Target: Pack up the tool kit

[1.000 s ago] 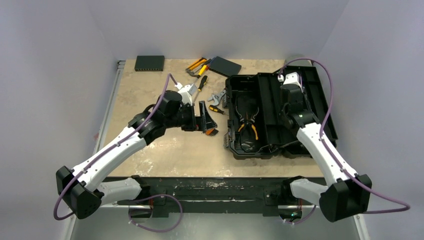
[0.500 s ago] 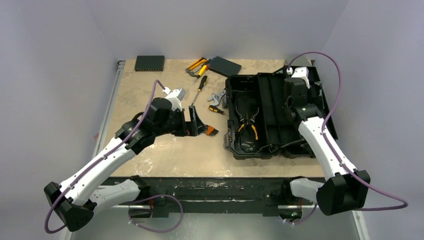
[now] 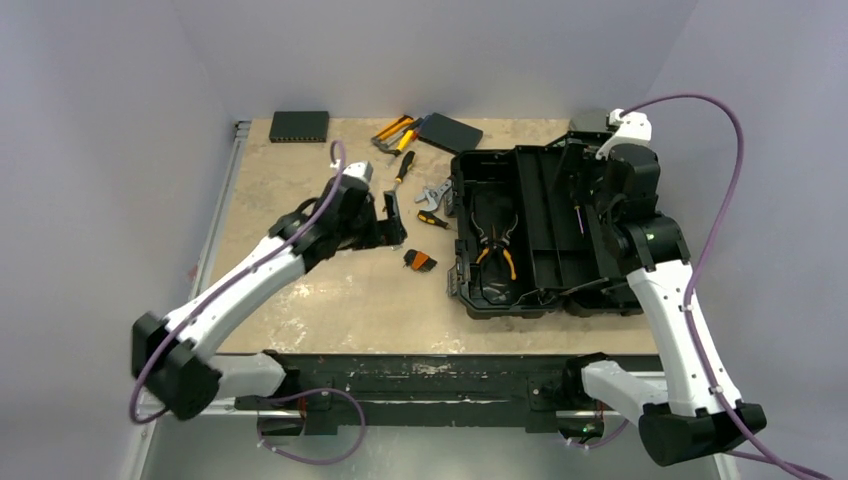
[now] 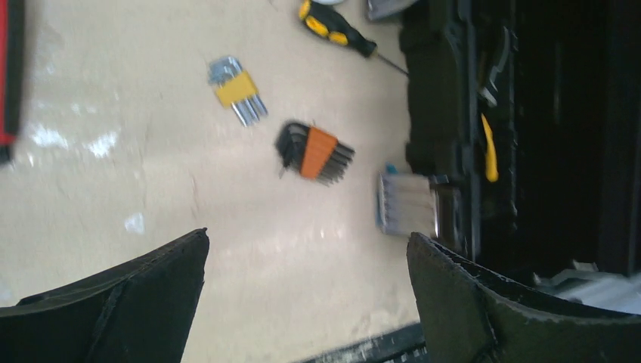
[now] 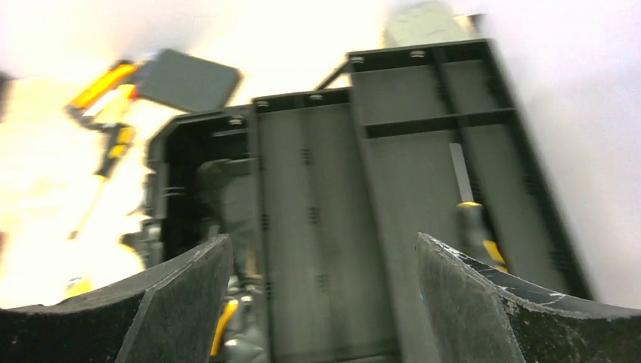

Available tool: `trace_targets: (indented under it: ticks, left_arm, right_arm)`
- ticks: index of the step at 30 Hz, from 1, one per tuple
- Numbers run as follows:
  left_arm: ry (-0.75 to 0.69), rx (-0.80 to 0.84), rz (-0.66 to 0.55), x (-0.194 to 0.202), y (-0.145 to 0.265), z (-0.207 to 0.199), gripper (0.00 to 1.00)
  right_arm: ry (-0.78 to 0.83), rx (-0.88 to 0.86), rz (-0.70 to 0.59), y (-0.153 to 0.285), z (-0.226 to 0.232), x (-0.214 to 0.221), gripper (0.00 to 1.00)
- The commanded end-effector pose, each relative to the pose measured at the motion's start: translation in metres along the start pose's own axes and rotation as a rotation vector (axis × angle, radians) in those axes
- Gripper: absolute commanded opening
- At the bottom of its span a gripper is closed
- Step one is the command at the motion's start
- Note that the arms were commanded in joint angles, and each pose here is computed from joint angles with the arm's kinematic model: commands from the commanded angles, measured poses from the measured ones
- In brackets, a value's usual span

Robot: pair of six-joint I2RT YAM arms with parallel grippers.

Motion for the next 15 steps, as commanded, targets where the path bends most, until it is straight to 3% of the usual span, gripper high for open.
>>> trace_targets:
  ticks: [1, 6, 11, 15]
  left_arm:
    - [-0.03, -0.061, -0.07, -0.061, -0.054, -0.002, 1.0]
    - [-0.092, -0.208, 0.055, -0.106, -0.14, 0.015, 0.94]
    - [-0.171, -0.219, 0.097, -0.139, -0.192, 0.032, 0.86]
    - [-0.267, -0.197, 0.095, -0.158, -0.223, 0.046, 0.86]
  right_arm:
    - [-0.174, -0.325, 0.077, -0.014, 0.038, 0.009, 0.88]
    - [-0.27, -0.499, 0.104, -0.03, 0.053, 0.033, 0.87]
    - [-0.284, -0.453, 0.141, -0.017, 0.05, 0.024, 0.87]
    - [-0.283, -0.473, 0.172, -0.001, 0.044, 0.034, 0.87]
Point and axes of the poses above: each gripper's point midway between its finger pads, its own y axis back along the fingers, its own z axis along the line the jaws close on, x = y × z, the point moved 10 cm from there along y, back along the fingers, and after that the axes turned 11 degrees about -y, right-handed, at the moved point
